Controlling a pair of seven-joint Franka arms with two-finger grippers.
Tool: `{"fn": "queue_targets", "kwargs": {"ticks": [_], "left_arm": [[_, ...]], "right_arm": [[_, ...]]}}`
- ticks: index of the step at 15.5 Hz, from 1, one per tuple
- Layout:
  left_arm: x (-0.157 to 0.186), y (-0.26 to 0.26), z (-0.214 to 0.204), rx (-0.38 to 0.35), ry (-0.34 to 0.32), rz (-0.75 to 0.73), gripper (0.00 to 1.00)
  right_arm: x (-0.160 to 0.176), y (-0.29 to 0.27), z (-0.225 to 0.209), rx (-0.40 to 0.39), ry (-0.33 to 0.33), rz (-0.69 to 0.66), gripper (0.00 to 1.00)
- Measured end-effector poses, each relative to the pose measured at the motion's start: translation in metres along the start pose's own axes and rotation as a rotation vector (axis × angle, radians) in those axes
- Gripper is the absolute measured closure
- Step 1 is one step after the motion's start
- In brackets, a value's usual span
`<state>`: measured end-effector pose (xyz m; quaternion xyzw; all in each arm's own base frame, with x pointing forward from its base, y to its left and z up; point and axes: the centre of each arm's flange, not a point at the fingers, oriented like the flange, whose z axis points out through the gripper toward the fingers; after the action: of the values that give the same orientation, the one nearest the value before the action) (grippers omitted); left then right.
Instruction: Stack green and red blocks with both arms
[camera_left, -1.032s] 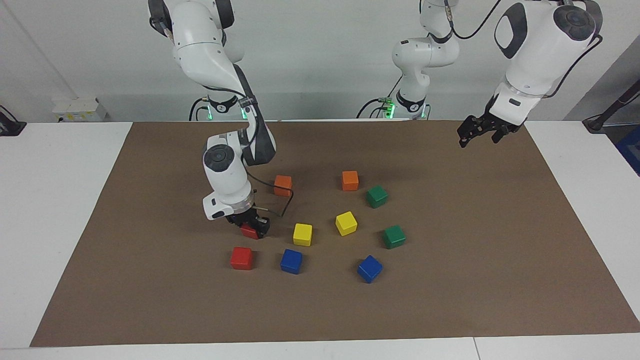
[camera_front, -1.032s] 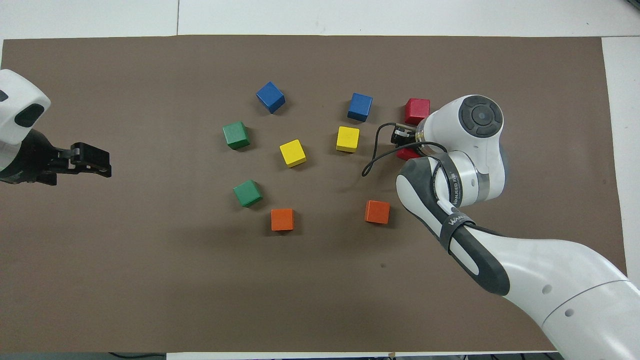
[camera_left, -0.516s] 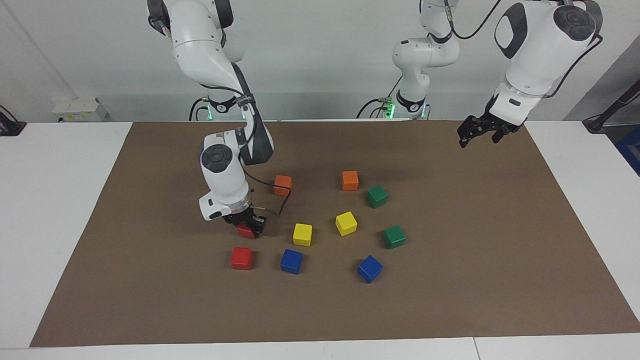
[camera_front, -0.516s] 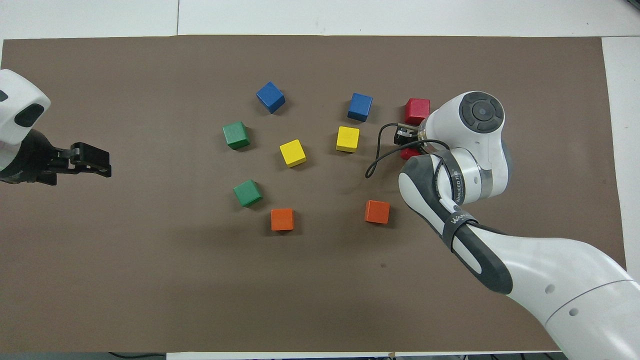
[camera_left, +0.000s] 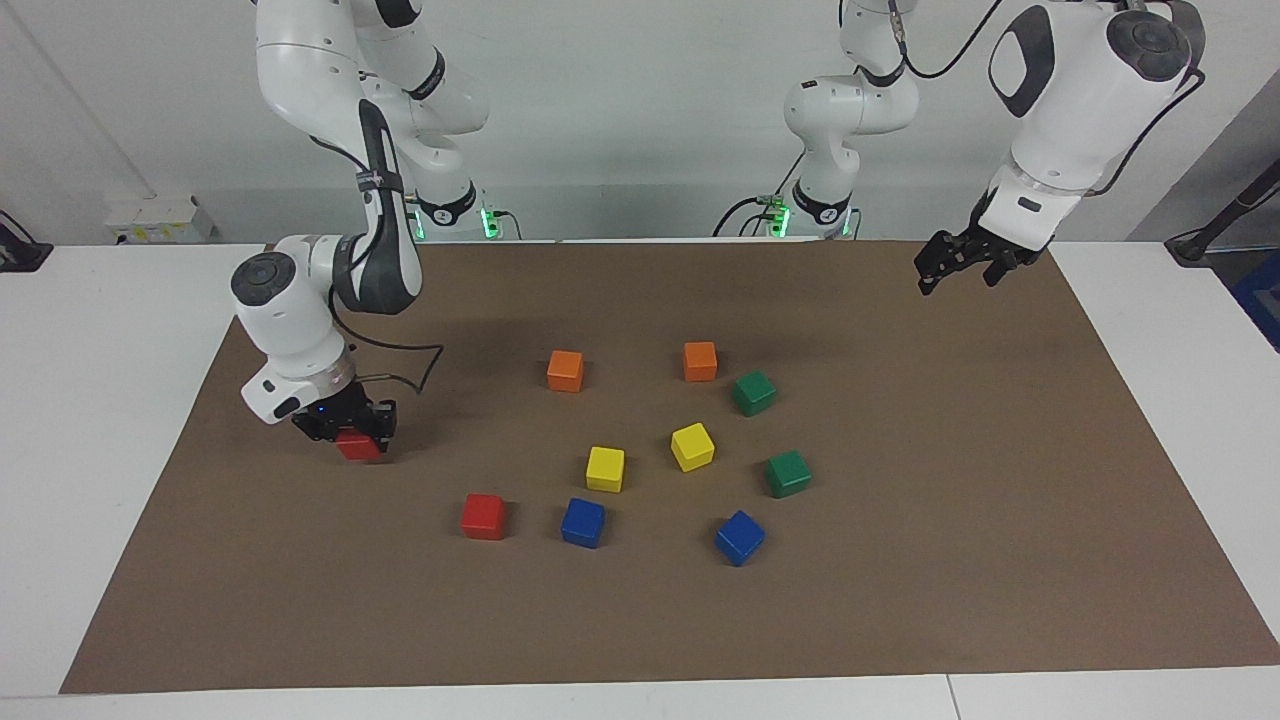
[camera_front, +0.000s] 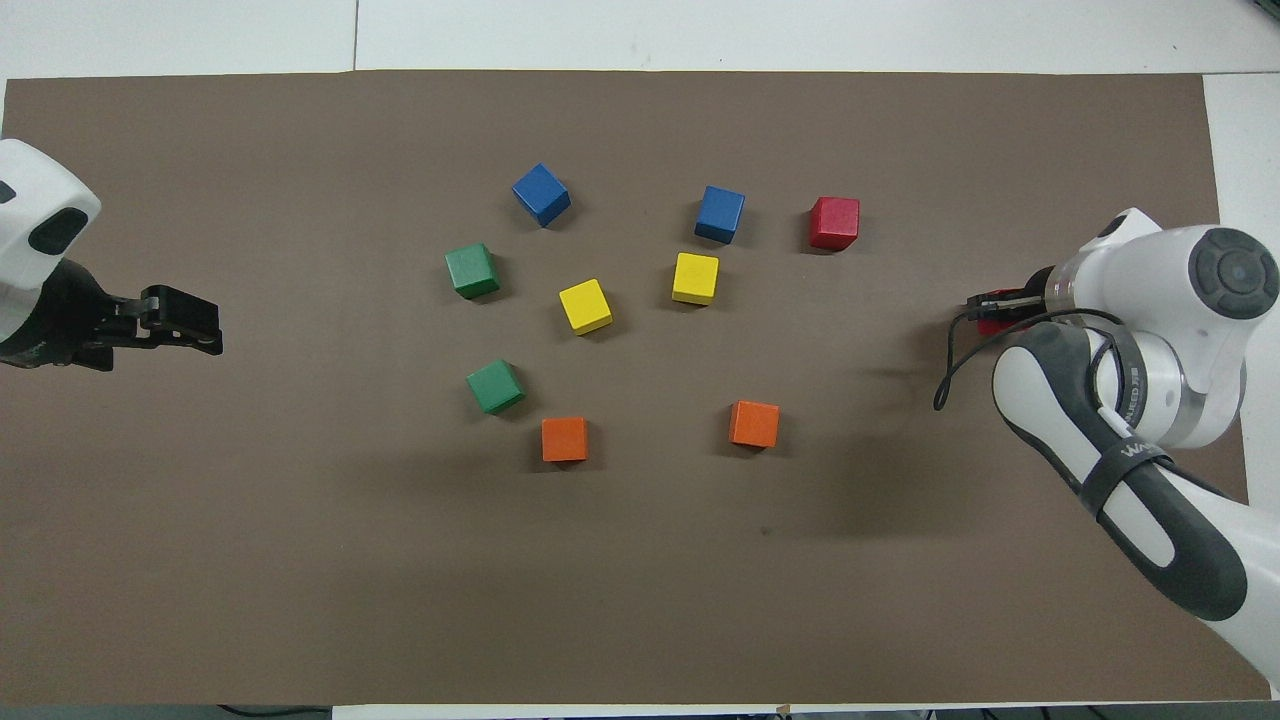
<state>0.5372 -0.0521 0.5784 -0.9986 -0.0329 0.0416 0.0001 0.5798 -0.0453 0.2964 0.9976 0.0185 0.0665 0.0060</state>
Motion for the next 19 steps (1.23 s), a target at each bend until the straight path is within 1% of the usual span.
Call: {"fn": "queue_targets", "kwargs": {"ticks": [2,6,9,10,12,14,15,17,19], "left_arm": [[0.0,0.0,0.0,0.0,0.0,0.0,0.0],[-0.001,0.003,0.0,0.001,0.0,0.002,0.0],[-0.006,0.028,0.009,0.0,-0.006,0.025,0.0],[-0.01,0.043,0.017,0.002,-0.002,0.008,0.0],[-0.019,0.084,0.046,0.003,0.015,-0.05,0.0],[-0.027,0.121,0.086,-0.003,0.037,-0.122,0.0],[-0.028,0.134,0.108,-0.012,0.053,-0.152,0.0],[-0.024,0.156,0.151,-0.031,0.074,-0.169,0.0],[-0.015,0.167,0.19,-0.032,0.06,-0.171,0.0]], "right_arm": [[-0.011,0.006,0.011,-0.004,0.013,-0.026,0.44],[-0.013,0.012,0.008,-0.006,0.019,-0.028,0.44],[-0.014,0.016,0.008,-0.007,0.018,-0.021,0.44],[-0.014,0.016,0.008,-0.007,0.018,-0.02,0.38],[-0.013,0.016,0.006,-0.007,0.024,-0.02,0.2],[-0.009,0.015,0.002,-0.008,0.032,-0.024,0.01],[-0.005,0.014,-0.002,-0.008,0.032,-0.03,0.0],[0.012,0.008,-0.02,-0.004,0.007,-0.05,0.0],[0.041,-0.009,-0.056,0.004,-0.014,-0.079,0.0]]}}
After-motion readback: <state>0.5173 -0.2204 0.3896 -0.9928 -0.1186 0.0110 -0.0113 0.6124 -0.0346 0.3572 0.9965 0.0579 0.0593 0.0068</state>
